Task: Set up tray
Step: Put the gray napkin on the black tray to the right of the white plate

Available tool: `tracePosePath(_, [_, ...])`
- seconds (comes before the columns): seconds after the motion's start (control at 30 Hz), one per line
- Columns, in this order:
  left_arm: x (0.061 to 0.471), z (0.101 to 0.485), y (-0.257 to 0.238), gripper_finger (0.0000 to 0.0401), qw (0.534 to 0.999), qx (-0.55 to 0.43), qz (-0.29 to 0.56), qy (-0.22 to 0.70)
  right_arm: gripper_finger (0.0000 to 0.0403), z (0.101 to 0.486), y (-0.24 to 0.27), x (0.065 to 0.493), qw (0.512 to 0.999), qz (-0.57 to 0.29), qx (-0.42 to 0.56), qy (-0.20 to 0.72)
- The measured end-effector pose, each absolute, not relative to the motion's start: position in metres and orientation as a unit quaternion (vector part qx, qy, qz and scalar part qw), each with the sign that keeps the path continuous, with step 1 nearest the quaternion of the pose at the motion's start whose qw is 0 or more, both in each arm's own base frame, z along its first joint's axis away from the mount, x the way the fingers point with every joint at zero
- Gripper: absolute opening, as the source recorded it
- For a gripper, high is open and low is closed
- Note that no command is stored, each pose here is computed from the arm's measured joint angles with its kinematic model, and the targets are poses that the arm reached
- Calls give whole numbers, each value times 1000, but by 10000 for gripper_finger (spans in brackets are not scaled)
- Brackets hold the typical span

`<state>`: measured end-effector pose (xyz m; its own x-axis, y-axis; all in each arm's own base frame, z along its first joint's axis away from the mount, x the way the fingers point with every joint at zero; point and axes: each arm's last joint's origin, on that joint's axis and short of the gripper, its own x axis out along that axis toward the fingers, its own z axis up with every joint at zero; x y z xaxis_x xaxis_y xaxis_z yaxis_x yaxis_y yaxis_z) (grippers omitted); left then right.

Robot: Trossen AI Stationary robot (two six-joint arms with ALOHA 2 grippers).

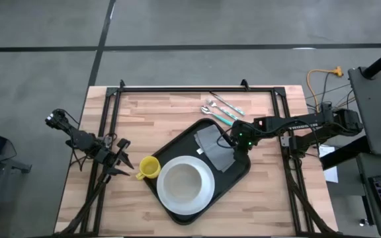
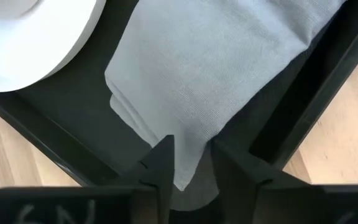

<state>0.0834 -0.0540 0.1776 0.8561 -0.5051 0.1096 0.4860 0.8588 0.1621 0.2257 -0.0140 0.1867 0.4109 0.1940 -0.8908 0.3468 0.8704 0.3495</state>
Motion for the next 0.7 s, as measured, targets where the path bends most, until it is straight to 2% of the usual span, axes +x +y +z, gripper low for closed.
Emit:
tracePosePath(0.3, [83, 178, -54, 116, 961, 64, -258, -74, 135, 187, -14, 225, 803, -45, 247, 541])
tracePosePath(0.5, [83, 178, -54, 116, 961, 64, -258, -74, 135, 185, -14, 219, 775, -69, 270, 567])
tracePosePath(0.7, [83, 178, -54, 116, 961, 64, -258, -74, 126, 189, -18, 227, 794, -134, 283, 521])
